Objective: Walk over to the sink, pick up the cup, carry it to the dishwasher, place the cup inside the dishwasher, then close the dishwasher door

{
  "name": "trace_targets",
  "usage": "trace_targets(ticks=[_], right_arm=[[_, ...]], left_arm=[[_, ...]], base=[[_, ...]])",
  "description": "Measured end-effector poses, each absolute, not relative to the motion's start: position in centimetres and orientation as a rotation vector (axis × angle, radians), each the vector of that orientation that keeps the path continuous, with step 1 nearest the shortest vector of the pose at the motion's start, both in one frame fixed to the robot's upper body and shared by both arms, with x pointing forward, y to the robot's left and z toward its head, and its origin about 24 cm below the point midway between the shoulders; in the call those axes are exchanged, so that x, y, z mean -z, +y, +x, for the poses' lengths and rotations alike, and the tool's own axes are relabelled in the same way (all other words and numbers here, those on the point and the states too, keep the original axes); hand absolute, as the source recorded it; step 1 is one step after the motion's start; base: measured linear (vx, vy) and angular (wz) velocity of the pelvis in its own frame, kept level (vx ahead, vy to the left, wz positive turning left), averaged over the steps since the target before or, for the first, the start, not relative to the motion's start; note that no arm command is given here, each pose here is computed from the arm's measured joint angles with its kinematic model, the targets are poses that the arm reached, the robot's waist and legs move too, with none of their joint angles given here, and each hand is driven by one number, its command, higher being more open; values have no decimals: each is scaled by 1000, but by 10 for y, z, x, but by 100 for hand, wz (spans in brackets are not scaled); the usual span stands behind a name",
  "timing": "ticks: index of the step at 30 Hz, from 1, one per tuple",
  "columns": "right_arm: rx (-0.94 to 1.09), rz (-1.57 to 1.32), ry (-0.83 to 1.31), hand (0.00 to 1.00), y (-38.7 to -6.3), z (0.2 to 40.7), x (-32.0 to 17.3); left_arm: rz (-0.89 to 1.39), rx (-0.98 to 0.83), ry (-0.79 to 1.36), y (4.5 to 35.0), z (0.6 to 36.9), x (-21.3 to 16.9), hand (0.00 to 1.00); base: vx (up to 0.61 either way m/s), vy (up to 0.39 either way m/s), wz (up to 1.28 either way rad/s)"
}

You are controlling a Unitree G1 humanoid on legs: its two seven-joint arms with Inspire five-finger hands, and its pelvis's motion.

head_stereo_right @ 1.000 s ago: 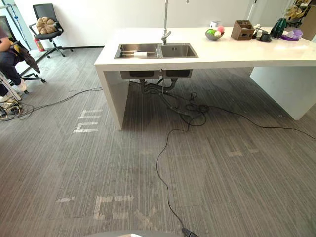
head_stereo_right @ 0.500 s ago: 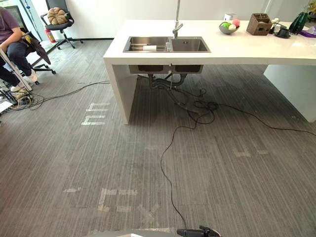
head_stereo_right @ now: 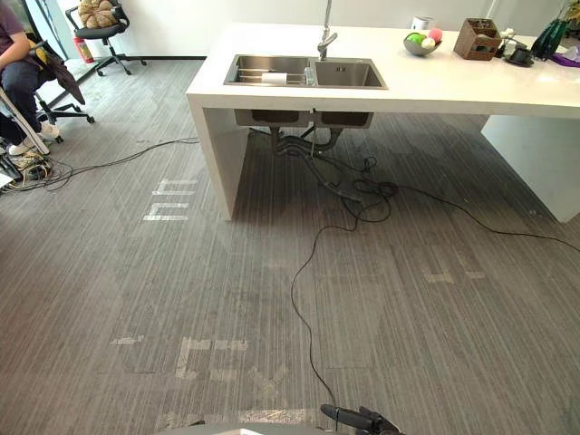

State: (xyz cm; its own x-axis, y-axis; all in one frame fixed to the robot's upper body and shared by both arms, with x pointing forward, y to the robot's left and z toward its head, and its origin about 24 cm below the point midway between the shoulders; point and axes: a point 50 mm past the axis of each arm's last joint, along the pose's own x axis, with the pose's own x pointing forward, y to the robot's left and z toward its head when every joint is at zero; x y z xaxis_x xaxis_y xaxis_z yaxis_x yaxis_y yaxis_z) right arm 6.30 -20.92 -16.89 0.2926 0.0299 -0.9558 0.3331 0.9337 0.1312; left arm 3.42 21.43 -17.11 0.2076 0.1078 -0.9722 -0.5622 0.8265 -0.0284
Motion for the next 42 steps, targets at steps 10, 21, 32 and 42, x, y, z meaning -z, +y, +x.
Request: trace_targets(ticks=[10, 21, 32, 42], right_arm=[[184, 475, 1170, 100, -203, 67, 167], [223, 601, 1065, 100, -207, 66, 164], [236, 731, 861, 100, -205, 83, 153], [353, 825, 800, 100, -206, 71, 150]], left_arm=[[-469, -542, 1258, 213, 31, 171, 100], [-515, -624, 1196, 211, 29, 171, 100], [-640, -745, 1179, 218, 20, 172, 100], [-651, -687, 1214, 206, 35, 173, 100]], base=[[-15, -4, 0], [-33, 0, 21], [31, 21, 16], [414, -266, 15]])
